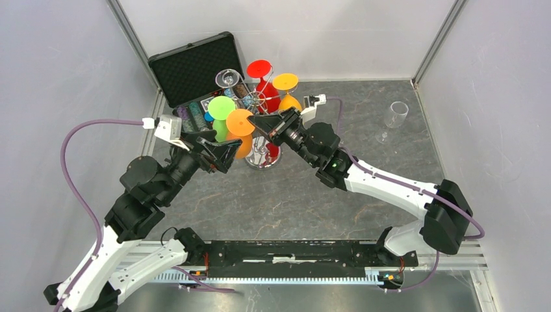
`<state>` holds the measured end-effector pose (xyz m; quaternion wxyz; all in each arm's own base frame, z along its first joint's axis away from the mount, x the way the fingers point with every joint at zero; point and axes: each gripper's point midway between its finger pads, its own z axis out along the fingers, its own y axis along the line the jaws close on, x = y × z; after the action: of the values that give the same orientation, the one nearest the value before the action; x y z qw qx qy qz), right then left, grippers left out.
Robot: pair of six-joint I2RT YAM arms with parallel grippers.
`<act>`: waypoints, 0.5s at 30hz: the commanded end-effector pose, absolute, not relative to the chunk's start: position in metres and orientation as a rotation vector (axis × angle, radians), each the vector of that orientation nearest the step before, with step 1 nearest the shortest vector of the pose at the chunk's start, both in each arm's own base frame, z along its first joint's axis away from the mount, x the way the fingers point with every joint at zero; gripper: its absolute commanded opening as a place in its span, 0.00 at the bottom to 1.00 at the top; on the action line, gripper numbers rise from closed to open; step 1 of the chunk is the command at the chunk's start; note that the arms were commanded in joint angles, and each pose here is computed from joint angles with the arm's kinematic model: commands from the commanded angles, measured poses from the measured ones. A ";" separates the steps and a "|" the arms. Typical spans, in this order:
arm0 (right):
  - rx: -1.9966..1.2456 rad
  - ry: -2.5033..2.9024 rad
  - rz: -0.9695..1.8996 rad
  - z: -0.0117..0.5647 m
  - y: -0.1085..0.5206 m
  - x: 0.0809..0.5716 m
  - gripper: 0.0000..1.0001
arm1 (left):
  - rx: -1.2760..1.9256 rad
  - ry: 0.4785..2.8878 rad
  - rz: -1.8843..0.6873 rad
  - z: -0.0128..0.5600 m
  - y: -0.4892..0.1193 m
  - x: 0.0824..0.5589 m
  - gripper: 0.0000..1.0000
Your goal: Take the wine glass off the wine glass rack
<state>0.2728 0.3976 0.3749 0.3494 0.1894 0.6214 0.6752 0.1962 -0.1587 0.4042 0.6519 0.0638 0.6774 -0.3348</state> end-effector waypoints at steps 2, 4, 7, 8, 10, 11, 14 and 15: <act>0.470 1.457 1.772 0.421 0.397 0.279 0.00 | 0.088 1.496 -0.745 0.409 -0.151 0.201 1.00; 0.482 1.453 1.746 0.422 0.397 0.284 0.00 | 0.081 1.493 -0.741 0.409 -0.149 0.201 1.00; 0.513 1.445 1.697 0.420 0.394 0.292 0.00 | 0.074 1.491 -0.735 0.409 -0.147 0.201 1.00; 0.519 1.441 1.683 0.420 0.393 0.294 0.00 | 0.075 1.491 -0.734 0.409 -0.147 0.201 1.00; 0.541 1.445 1.654 0.416 0.392 0.298 0.00 | 0.076 1.492 -0.730 0.408 -0.147 0.202 1.00; 0.554 1.440 1.645 0.416 0.390 0.300 0.00 | 0.078 1.493 -0.727 0.407 -0.147 0.202 1.00; 0.574 1.436 1.621 0.414 0.386 0.303 0.00 | 0.081 1.496 -0.719 0.406 -0.146 0.201 1.00; 0.582 1.441 1.611 0.413 0.385 0.304 0.00 | 0.082 1.495 -0.718 0.406 -0.146 0.201 1.00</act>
<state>0.2968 0.3940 0.3877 0.4076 0.2149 0.6061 0.6483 0.1985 -0.1514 0.3970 0.6579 0.0492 0.6787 -0.3228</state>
